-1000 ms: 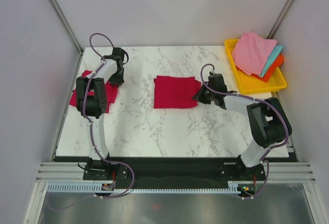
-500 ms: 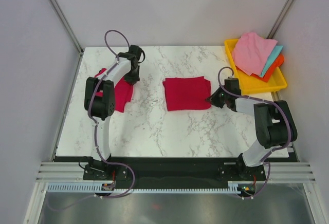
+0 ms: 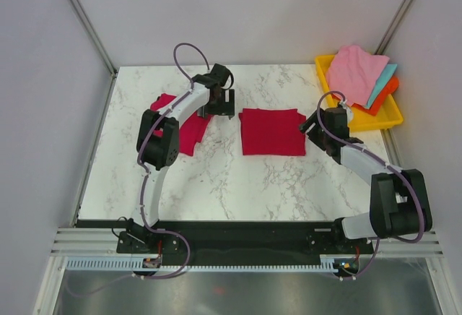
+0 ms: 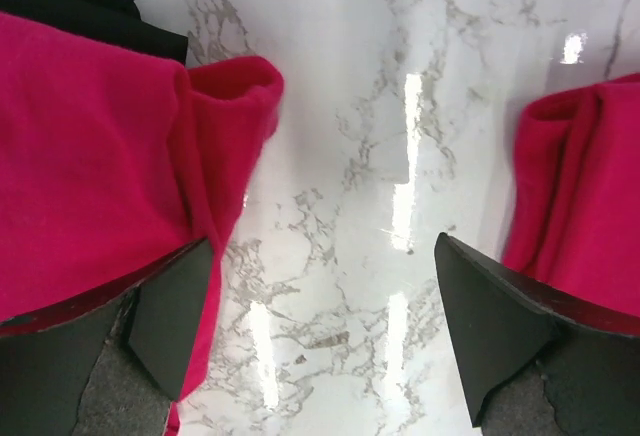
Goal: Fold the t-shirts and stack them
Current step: Neatly place the folded tshirt to the corner
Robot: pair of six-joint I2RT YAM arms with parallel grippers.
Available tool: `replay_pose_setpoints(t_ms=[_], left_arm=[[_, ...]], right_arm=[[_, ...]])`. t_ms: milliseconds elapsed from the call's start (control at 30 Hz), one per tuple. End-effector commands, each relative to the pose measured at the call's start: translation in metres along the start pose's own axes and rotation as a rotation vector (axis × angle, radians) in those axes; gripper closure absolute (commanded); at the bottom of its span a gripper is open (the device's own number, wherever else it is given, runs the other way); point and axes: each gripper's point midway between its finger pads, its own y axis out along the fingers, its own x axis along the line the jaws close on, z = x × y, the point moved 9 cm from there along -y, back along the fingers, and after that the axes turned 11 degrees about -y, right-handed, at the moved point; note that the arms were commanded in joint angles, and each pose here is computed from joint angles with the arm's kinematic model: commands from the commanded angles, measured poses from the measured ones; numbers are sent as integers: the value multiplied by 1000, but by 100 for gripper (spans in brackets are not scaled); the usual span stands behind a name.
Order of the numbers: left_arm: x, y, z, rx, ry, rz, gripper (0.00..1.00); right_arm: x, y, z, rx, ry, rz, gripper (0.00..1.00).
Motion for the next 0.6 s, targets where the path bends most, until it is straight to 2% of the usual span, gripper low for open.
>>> replay_pose_setpoints(t_ms=[0, 67, 233, 333, 467, 533, 567], left_arm=[[-15, -55, -20, -155, -59, 60, 0], [-22, -76, -18, -206, -50, 98, 0], [-28, -68, 0, -236, -93, 283, 0], [-27, -64, 10, -317, -154, 374, 0], [-41, -44, 25, -252, -163, 474, 0], [-52, -33, 30, -227, -143, 476, 0], [-55, -30, 31, -225, -141, 477, 0]], right_arm=[[-5, 6, -15, -62, -34, 88, 21], [-7, 16, -14, -47, -45, 105, 20], [-3, 45, -15, 13, -124, 85, 16], [3, 58, -19, 38, -150, 59, 13], [-4, 79, -12, 81, -162, 93, 14], [-3, 86, -13, 84, -167, 95, 20], [-4, 87, -12, 91, -169, 98, 20]])
